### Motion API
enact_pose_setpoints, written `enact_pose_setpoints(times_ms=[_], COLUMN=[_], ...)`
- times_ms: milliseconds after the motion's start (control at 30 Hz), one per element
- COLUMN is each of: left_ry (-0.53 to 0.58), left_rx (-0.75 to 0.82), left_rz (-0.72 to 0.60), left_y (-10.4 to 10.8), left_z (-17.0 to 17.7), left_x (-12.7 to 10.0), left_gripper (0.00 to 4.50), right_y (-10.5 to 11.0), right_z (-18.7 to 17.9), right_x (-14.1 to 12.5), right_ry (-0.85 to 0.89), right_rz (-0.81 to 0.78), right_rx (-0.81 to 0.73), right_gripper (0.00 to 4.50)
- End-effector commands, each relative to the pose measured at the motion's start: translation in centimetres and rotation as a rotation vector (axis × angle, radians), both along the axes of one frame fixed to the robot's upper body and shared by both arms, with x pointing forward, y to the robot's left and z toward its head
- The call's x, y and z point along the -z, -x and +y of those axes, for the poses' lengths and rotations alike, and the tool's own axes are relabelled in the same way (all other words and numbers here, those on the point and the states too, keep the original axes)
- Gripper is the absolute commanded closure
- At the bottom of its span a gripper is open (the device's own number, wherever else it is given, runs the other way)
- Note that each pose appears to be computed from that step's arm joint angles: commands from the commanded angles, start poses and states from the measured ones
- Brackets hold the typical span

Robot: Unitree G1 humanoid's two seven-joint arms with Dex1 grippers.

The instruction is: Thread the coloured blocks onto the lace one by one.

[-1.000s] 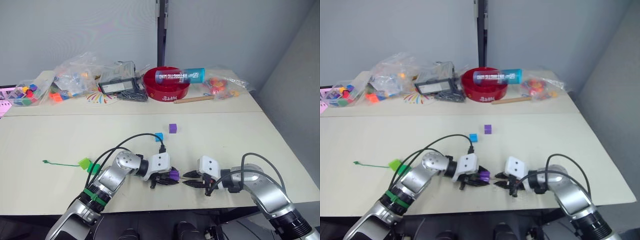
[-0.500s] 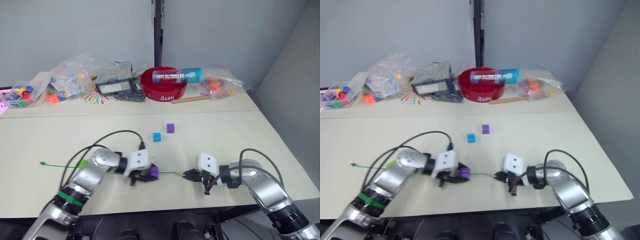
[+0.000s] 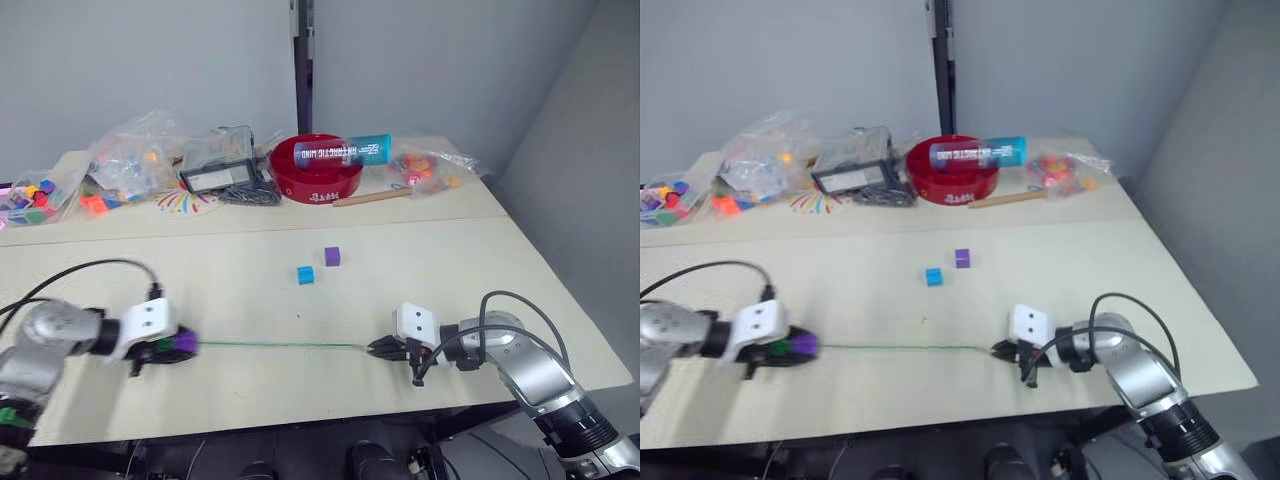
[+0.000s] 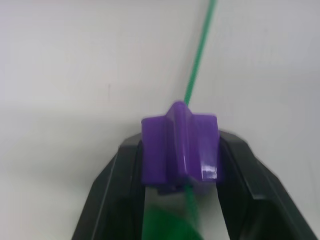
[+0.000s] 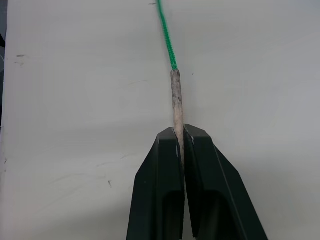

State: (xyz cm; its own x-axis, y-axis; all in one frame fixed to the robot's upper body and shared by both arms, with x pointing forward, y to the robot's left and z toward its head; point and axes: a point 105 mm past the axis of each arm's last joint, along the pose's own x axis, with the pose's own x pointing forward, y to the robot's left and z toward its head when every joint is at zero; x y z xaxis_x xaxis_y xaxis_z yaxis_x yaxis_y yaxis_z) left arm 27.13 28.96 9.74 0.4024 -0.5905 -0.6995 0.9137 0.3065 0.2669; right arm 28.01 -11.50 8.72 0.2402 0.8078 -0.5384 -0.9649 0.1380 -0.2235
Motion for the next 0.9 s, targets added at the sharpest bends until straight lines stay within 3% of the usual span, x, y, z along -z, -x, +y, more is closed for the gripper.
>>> enact_pose_setpoints(times_ms=[33,200,267,467,533,633,700,900], left_ry=[-0.034,0.064,0.102,0.073,0.088,0.216,0.251,0.317], left_rx=[-0.02,0.011,0.02,0.079,0.094,0.187,0.23,0.29], left_rz=[0.046,-0.003,-0.006,-0.036,-0.043,-0.079,-0.051,-0.038], left_y=[0.9,0.0,-0.2,-0.6,-1.0,-1.5,-1.0,-0.8], left_z=[1.3,-0.7,-1.5,-2.6,-3.3,-7.8,-9.8,-15.7], left_x=[1.1,-0.2,-1.0,-3.4,-4.2,-6.8,-6.6,-3.2], left_gripper=[3.12,3.12,2.08,0.13,0.06,0.06,0.06,0.06], right_y=[-0.1,-0.2,-0.1,0.2,0.1,0.2,0.2,-0.3], right_z=[0.4,1.2,1.4,2.2,2.5,4.0,4.6,6.4], right_x=[-0.8,-0.9,-1.0,-1.2,-1.3,-1.6,-1.6,-1.6], right_ry=[-0.01,-0.026,-0.03,-0.044,-0.05,-0.071,-0.07,-0.066], right_rz=[-0.04,-0.045,-0.046,-0.041,-0.039,-0.037,-0.039,-0.045], right_rx=[-0.028,-0.044,-0.049,-0.063,-0.066,-0.087,-0.092,-0.097], right_gripper=[4.5,4.5,4.5,4.5,4.5,4.5,4.5,4.5])
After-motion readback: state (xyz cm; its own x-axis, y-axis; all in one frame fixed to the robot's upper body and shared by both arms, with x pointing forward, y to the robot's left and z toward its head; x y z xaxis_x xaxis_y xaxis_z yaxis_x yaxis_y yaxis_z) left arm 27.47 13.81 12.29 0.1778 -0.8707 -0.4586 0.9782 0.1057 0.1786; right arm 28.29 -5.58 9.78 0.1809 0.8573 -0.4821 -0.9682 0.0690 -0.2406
